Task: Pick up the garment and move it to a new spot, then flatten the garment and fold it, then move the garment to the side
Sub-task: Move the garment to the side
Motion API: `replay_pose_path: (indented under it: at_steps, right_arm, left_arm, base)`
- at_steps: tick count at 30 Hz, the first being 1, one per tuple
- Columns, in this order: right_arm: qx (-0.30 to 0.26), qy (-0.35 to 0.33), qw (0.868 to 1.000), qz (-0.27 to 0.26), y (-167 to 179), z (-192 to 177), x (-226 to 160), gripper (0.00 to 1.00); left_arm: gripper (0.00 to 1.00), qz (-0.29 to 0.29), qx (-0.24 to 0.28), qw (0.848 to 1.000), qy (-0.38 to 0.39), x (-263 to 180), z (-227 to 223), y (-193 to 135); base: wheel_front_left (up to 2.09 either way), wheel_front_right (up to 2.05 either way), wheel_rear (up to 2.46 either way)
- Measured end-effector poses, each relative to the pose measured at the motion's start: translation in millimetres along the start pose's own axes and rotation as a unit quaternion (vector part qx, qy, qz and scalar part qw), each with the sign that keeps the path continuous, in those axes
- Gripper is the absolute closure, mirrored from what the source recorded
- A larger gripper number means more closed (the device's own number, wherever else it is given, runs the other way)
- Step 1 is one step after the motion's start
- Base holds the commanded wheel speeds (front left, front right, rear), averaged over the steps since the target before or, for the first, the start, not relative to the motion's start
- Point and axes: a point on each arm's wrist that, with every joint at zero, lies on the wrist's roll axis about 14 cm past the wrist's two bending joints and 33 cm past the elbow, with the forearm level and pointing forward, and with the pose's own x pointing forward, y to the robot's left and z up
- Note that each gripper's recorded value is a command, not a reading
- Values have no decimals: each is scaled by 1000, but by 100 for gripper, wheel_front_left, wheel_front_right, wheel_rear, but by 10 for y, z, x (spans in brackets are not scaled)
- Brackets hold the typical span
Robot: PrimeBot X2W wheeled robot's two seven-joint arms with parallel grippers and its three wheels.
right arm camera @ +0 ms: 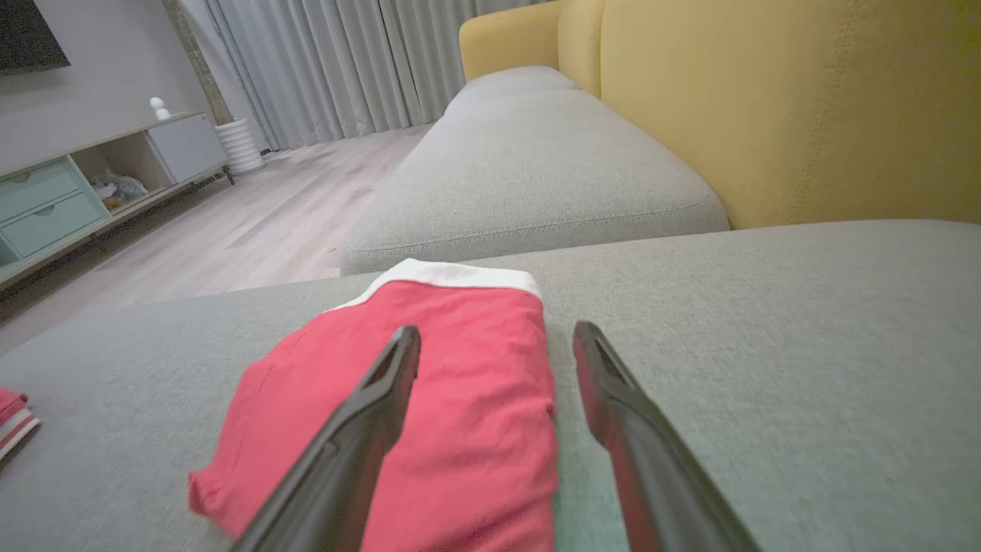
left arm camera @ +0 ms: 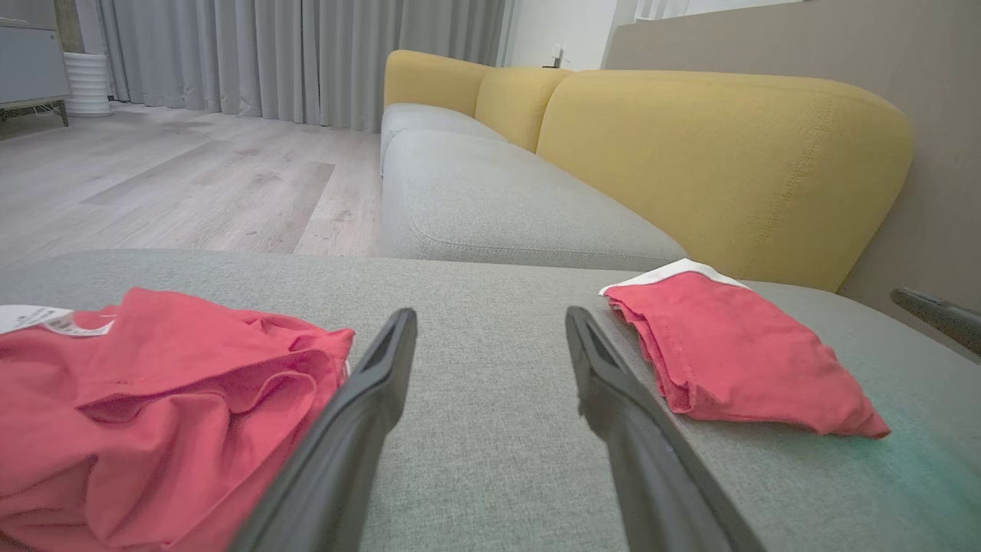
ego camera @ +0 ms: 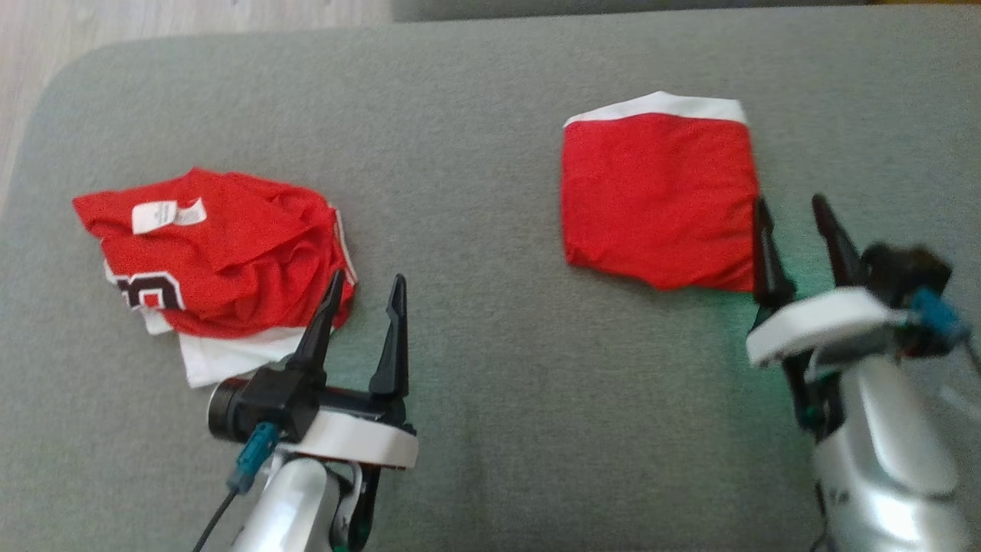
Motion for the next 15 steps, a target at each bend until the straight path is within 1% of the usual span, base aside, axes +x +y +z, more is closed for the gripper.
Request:
replay_pose_path:
  at_steps: [3,6,8,12,15]
  right_arm:
    - [6,43,999,-10,-60,-89,237,0]
    - [16,98,995,-23,-119,-300,403,0]
    - [22,131,991,-26,-112,-453,481,0]
    - [12,184,983,-21,-51,-687,598,0]
    - [12,211,977,-18,-21,-766,670,0]
  left_arm:
    - [0,4,2,1000,1,33,-8,47]
    - [0,13,4,1000,5,45,-32,124]
    - [0,19,3,1000,8,46,-54,170]
    - [0,29,0,999,18,24,-121,235]
    - [0,37,0,999,21,12,-137,285]
  base:
    - [0,0,0]
    - [0,0,0]
    - [0,0,0]
    - [0,0,0]
    - [0,0,0]
